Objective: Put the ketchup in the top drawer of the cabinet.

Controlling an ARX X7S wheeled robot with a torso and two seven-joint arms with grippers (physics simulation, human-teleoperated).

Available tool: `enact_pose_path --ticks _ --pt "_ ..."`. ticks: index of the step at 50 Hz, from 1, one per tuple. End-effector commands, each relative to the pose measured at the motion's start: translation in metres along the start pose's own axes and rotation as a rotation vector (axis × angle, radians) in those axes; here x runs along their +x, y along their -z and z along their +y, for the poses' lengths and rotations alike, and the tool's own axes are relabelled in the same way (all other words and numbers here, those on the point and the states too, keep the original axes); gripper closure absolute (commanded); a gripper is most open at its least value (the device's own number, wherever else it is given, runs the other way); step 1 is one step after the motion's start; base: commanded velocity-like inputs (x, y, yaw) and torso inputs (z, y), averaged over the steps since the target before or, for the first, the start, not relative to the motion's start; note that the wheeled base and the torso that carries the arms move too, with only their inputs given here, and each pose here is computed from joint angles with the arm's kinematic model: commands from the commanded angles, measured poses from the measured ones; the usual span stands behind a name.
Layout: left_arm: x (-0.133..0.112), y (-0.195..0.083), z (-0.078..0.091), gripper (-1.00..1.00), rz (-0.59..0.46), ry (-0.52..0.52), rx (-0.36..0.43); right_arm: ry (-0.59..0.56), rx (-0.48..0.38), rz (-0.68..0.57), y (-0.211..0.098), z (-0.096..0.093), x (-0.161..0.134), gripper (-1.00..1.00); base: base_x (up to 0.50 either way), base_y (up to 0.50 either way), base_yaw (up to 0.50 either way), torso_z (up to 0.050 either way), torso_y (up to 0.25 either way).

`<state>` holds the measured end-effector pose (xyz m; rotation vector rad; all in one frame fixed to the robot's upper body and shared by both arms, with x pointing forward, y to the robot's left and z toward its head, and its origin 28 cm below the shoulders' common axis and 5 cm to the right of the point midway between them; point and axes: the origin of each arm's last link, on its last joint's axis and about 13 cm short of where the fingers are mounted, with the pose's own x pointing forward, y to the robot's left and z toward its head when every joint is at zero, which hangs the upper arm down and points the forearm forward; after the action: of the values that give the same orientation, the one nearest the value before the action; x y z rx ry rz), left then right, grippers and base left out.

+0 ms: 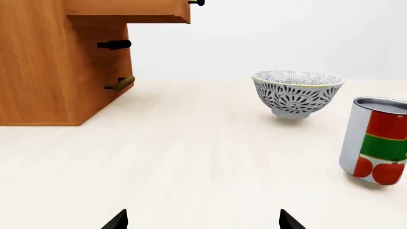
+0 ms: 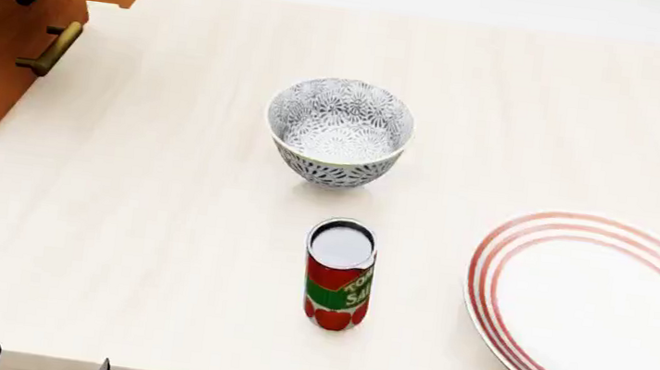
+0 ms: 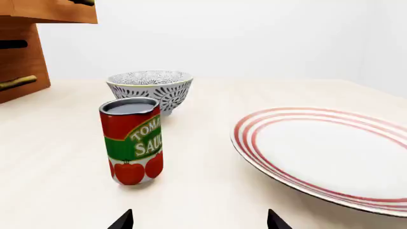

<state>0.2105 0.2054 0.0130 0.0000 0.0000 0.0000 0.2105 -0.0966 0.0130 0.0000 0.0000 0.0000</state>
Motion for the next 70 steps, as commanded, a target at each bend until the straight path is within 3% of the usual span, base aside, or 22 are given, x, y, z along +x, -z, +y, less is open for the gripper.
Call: enact_pose_path --ticks 1,7,18,32,44,70 --pt "0.0 -0.001 0.0 -1.0 0.0 0.0 0.0 0.0 0.0 0.0 0.0 0.0 0.0 -1.0 0.0 0.0 0.0 0.0 0.0" --pt "0.0 -0.021 0.003 -1.0 -0.032 0.0 -0.012 0.001 -0.034 -0.051 -0.024 -0.003 -0.002 -1.0 0.0 0.0 0.0 0.0 0.0" --pt "-0.001 -0.074 0.008 -1.0 -0.149 -0.021 0.032 0.001 -0.106 -0.177 -0.079 -0.009 0.001 -1.0 0.0 0.0 0.0 0.0 0.0" --pt "-0.012 -0.12 0.011 -1.0 -0.27 -0.027 0.027 -0.011 -0.111 -0.304 -0.127 -0.007 -0.006 -1.0 0.0 0.0 0.0 0.0 0.0" --pt "-0.014 -0.126 0.012 -1.0 -0.283 -0.034 0.019 -0.051 -0.076 -0.303 -0.136 -0.004 -0.007 -1.0 0.02 0.0 0.0 0.0 0.0" --pt "-0.013 -0.122 0.014 -1.0 -0.268 -0.046 0.019 -0.066 -0.084 -0.293 -0.131 -0.002 -0.004 -1.0 0.49 0.0 0.0 0.0 0.0"
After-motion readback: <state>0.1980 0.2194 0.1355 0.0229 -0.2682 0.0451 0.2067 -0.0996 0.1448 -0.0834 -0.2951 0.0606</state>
